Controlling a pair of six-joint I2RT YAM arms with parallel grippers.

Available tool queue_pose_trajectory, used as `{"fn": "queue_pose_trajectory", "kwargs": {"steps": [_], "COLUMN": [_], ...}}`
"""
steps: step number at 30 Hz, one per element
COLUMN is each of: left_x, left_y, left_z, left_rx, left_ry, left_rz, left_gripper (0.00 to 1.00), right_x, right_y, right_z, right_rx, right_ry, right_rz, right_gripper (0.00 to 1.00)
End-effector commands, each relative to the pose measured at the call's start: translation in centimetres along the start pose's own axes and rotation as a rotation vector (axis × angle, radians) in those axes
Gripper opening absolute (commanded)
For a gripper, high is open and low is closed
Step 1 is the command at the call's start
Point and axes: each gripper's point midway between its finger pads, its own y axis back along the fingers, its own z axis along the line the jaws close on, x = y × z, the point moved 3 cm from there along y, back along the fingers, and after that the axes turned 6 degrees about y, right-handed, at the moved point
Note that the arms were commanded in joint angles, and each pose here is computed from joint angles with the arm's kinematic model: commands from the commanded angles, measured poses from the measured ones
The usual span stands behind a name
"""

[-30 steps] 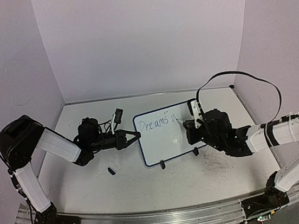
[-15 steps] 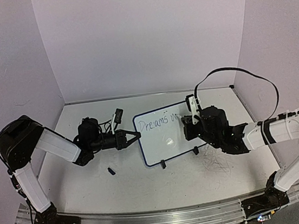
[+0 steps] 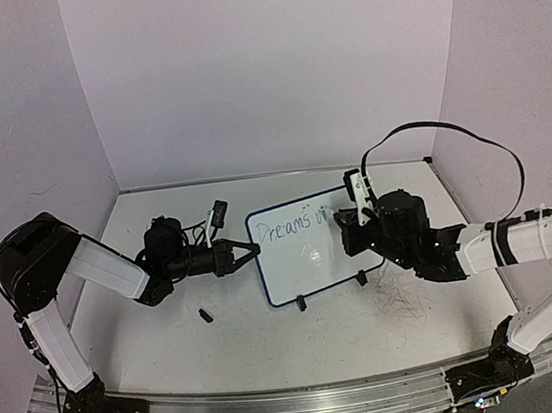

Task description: Write a sentence on the whiteboard

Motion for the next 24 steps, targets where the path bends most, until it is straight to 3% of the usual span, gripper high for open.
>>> {"fn": "queue_pose_trajectory", "kwargs": {"steps": [1, 8, 24], "left_x": [-1.3, -1.3, -1.6], "left_y": [0.2, 0.2, 0.0], "left_z": [-1.7, -1.6, -1.5], "left_rx": [0.039, 0.029, 0.009], "left_ry": [-0.045, -0.043, -0.037], "left_rz": [-0.025, -0.022, -0.021], "left_gripper": [0.00, 0.00, 0.00], "right_x": [-1.7, 0.3, -0.1], "right_y": [2.2, 2.1, 2.1], "right_z": [-0.2, 0.5, -0.9], "right_rx": [-0.051, -0.102, -0.030], "right_ry": [0.002, -0.007, -0.012], "right_rz": [-0.077, -0.025, -0.056], "right_gripper": [0.00, 0.00, 0.00]}}
